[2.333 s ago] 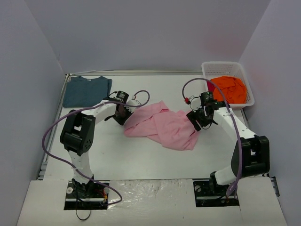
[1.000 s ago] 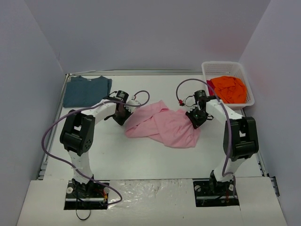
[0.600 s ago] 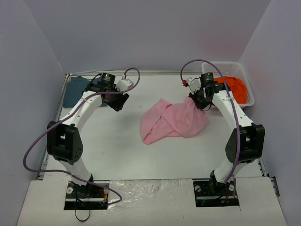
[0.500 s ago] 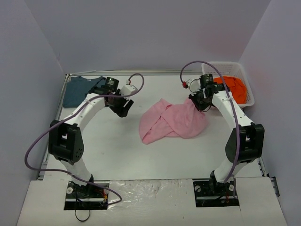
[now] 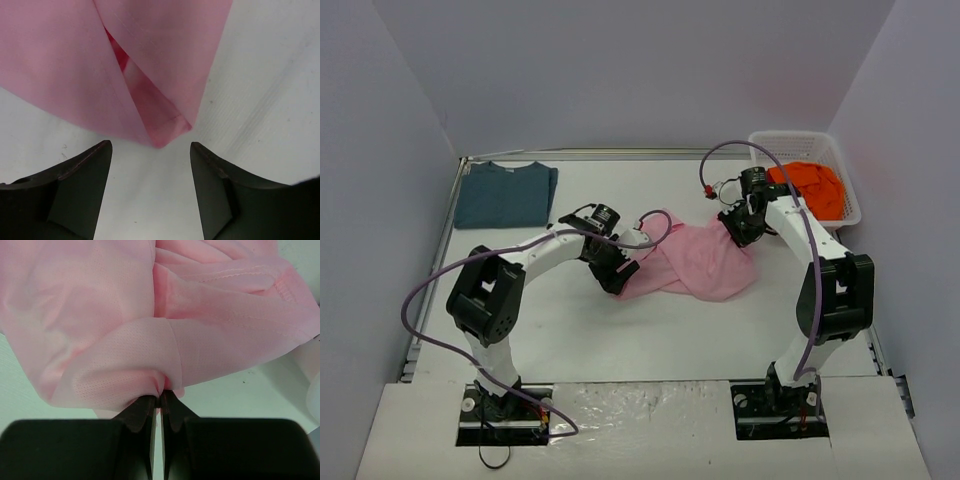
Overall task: Fold and stack the t-shirts
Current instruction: Flatten out the tshirt
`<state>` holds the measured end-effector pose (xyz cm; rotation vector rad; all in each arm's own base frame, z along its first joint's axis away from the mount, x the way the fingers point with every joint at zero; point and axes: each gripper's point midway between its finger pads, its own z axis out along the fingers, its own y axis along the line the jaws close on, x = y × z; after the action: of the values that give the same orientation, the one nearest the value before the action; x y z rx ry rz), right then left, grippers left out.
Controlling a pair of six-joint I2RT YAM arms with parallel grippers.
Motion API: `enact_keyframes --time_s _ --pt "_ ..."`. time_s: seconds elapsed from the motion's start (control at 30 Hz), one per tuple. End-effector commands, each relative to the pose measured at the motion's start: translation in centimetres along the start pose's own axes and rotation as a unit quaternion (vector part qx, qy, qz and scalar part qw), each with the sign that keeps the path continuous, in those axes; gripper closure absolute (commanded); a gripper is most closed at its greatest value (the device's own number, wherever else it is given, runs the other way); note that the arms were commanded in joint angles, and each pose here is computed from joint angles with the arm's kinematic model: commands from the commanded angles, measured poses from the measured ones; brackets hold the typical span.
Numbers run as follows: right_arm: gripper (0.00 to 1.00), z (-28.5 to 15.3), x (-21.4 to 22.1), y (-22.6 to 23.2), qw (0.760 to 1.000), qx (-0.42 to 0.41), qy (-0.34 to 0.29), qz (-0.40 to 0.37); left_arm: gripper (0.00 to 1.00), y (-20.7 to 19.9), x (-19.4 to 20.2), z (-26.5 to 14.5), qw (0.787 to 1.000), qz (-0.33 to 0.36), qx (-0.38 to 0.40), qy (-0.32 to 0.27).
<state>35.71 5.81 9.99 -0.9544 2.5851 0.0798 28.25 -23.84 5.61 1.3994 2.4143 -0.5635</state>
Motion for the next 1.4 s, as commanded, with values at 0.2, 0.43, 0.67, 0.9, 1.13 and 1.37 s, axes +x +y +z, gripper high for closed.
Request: enact_keyframes --time_s 0.2,0.43,0.67,0.9,1.13,1.37 --pt "1.0 1.2 0.8 0.9 1.0 -0.023 0.008 0.011 0.37 3.4 -0.8 1.3 0.996 -0.004 -0.086 0.008" --pt "1.0 1.0 1.1 1.0 1.0 -0.021 0.007 0.009 0.5 4.2 0.0 2.2 0.994 -0.002 -0.104 0.031" --pt "1.0 1.6 1.7 1.0 1.0 -0.022 0.013 0.013 0.98 3.8 -0.6 1.3 0.994 0.005 -0.107 0.02" --pt "1.0 0.9 1.8 0.1 1.0 -0.004 0.01 0.017 0.98 4.5 -0.5 -0.8 0.992 0.011 -0.122 0.019" --pt "1.0 -0.9 0.0 -3.5 0.998 0.044 -0.012 0.034 0.98 12.6 1.1 -9.3 0.976 -0.084 -0.201 -0.005" --pt "1.0 -4.1 -6.4 -8.3 0.991 0.103 -0.07 0.05 0.98 19.5 -0.2 -20.1 0.941 -0.132 -0.303 -0.066"
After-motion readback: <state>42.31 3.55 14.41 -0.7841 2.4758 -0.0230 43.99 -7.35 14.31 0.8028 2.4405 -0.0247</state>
